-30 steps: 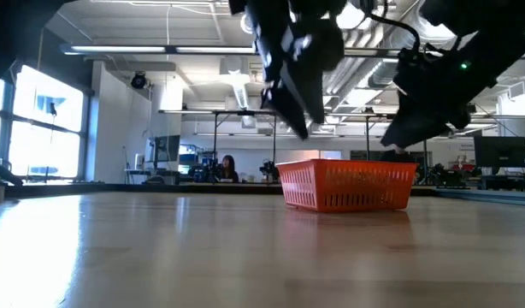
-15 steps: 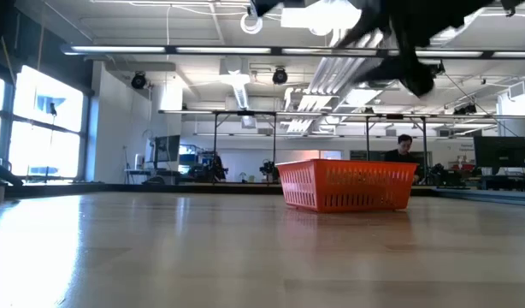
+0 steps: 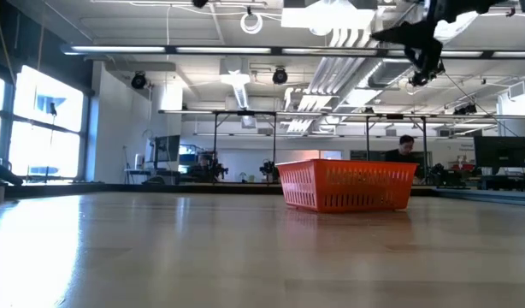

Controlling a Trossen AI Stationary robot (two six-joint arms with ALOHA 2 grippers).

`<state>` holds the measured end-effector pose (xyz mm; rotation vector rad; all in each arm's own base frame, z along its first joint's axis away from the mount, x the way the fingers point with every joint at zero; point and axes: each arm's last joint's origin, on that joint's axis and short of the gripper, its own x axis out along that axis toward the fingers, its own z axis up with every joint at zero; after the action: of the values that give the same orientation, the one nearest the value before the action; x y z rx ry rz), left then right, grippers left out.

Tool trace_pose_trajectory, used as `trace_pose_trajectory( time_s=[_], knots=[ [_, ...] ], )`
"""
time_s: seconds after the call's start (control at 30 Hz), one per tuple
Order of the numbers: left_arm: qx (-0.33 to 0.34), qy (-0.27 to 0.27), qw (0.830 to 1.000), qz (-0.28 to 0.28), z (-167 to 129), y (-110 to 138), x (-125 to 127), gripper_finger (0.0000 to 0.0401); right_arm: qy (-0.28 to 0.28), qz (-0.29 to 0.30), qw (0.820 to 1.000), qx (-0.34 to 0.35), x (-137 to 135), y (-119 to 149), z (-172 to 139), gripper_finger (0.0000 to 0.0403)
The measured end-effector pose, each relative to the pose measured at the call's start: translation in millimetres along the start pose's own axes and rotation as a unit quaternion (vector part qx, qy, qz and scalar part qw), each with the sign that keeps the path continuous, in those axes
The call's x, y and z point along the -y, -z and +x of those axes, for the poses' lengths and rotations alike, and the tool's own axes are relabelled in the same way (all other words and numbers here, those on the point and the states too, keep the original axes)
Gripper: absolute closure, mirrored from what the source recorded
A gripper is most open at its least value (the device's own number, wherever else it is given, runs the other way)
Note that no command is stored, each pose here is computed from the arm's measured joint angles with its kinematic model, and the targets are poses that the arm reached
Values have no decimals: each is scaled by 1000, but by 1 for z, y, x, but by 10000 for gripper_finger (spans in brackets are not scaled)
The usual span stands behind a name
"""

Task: Pick and place Stevia / Truvia into bins
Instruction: Return to Home Position

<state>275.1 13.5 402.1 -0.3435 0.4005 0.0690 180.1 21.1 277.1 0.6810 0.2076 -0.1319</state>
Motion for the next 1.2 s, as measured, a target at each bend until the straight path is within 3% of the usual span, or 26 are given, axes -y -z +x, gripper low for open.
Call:
trace_pose_trajectory(
  time_s=[0.13, 0.23, 0.33, 0.4, 0.47, 0.6, 0.73, 1.03, 1.2],
  knots=[
    [47, -36, 997, -40, -18, 34, -5, 184, -32, -56, 996, 58, 15, -9, -37, 151],
    [33, -69, 995, -62, -27, 60, -14, 187, -23, -93, 993, 74, 25, -7, -59, 151],
    [7, -88, 986, -144, -35, 80, -22, 186, 37, -95, 992, 77, 38, -1, -77, 151],
    [5, -88, 979, -184, -37, 89, -25, 185, 68, -55, 992, 85, 45, 3, -88, 151],
    [13, -64, 985, -160, -34, 93, -21, 183, 64, -34, 993, 90, 47, 5, -97, 151],
    [68, 6, 993, -95, -29, 90, -6, 184, -8, -103, 992, 79, 43, 5, -106, 151],
    [94, 30, 993, -62, -21, 100, -6, 185, -42, -115, 990, 70, 44, 9, -112, 151],
    [127, 135, 982, -38, -10, 147, -19, 185, -63, -94, 991, 69, 62, 33, -103, 151],
    [127, 120, 983, -63, -17, 175, -32, 185, -66, -84, 992, 74, 63, 34, -102, 151]
  ],
)
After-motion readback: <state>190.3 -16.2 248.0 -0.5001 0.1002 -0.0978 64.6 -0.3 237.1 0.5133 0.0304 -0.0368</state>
